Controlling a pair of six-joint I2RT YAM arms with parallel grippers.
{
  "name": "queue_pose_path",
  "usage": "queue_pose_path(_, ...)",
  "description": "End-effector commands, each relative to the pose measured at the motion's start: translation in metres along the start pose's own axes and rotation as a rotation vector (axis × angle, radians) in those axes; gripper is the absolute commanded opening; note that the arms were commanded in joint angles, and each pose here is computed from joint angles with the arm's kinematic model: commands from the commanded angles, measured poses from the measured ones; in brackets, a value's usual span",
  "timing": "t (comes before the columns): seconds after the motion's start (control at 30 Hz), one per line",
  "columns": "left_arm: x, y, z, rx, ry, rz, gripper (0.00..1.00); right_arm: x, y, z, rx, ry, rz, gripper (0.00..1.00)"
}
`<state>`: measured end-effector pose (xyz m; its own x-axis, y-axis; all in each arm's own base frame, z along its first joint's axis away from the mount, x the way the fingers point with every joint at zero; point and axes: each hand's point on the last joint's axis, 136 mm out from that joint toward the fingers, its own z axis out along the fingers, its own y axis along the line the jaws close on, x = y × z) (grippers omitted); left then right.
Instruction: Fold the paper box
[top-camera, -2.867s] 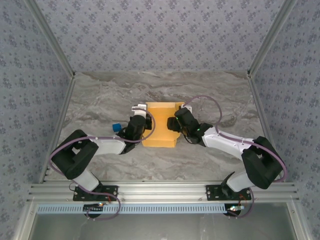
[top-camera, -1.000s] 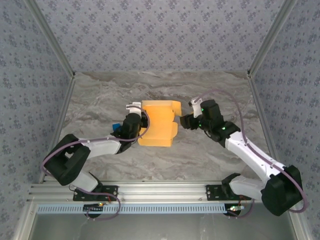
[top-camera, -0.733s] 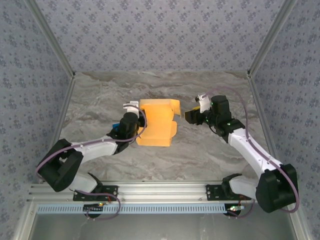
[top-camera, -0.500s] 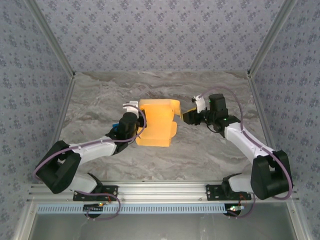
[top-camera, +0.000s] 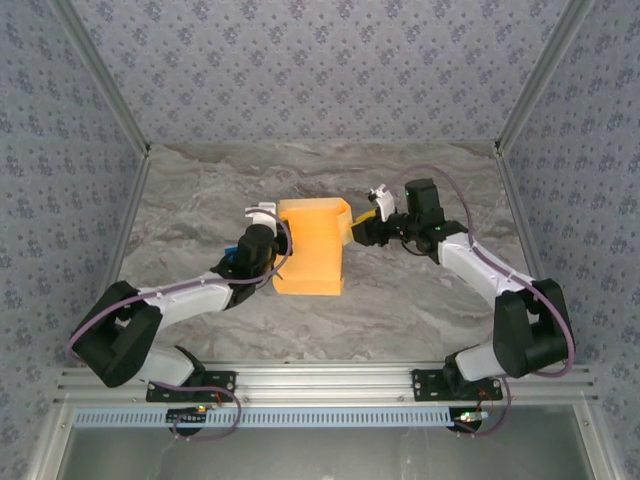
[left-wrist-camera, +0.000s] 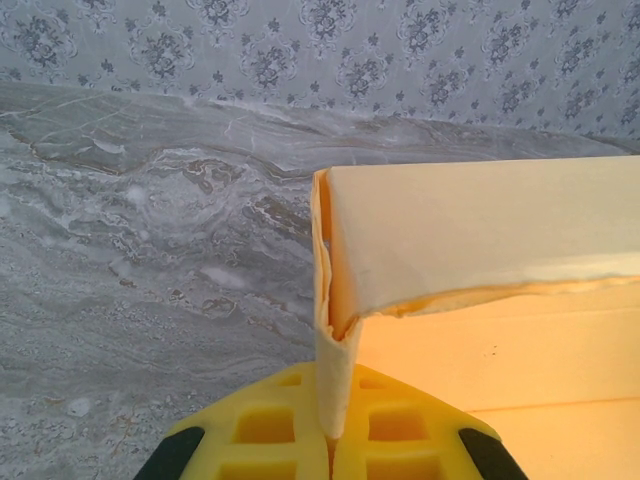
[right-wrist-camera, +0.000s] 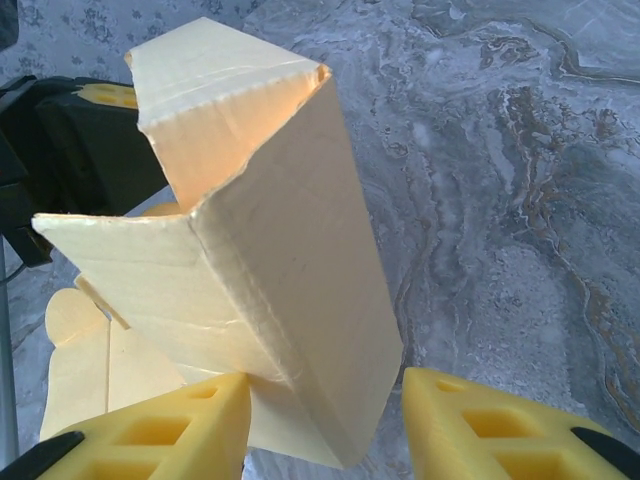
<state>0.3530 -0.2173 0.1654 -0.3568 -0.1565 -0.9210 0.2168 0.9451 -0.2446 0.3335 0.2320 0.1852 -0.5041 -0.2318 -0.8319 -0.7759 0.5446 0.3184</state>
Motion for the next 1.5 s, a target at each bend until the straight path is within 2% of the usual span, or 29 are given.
queue_pose_path(0.0, -0.011, -0.01, -0.002, 0.045, -0.019, -0.023, 0.0, -0.019, 0.007, 0.002, -0.029, -0.032, -0.06, 0.45)
queue_pose_path(0.3, -0.007, -0.013, 0.0, 0.061, -0.007, -0.021, 0.0, -0.023, 0.003, 0.008, -0.017, -0.015, -0.063, 0.42)
queue_pose_path(1.17, -0.006, -0.022, 0.002, 0.104, 0.013, -0.021, 0.0, -0.027, -0.005, 0.031, 0.056, 0.014, -0.112, 0.41)
queue_pose_path(1.3, -0.006, -0.022, 0.002, 0.105, 0.013, -0.024, 0.0, -0.023, -0.01, 0.033, 0.114, 0.026, -0.122, 0.41)
queue_pose_path(1.47, -0.006, -0.022, 0.001, 0.105, 0.012, -0.028, 0.0, -0.021, -0.02, 0.037, 0.268, 0.032, -0.131, 0.41)
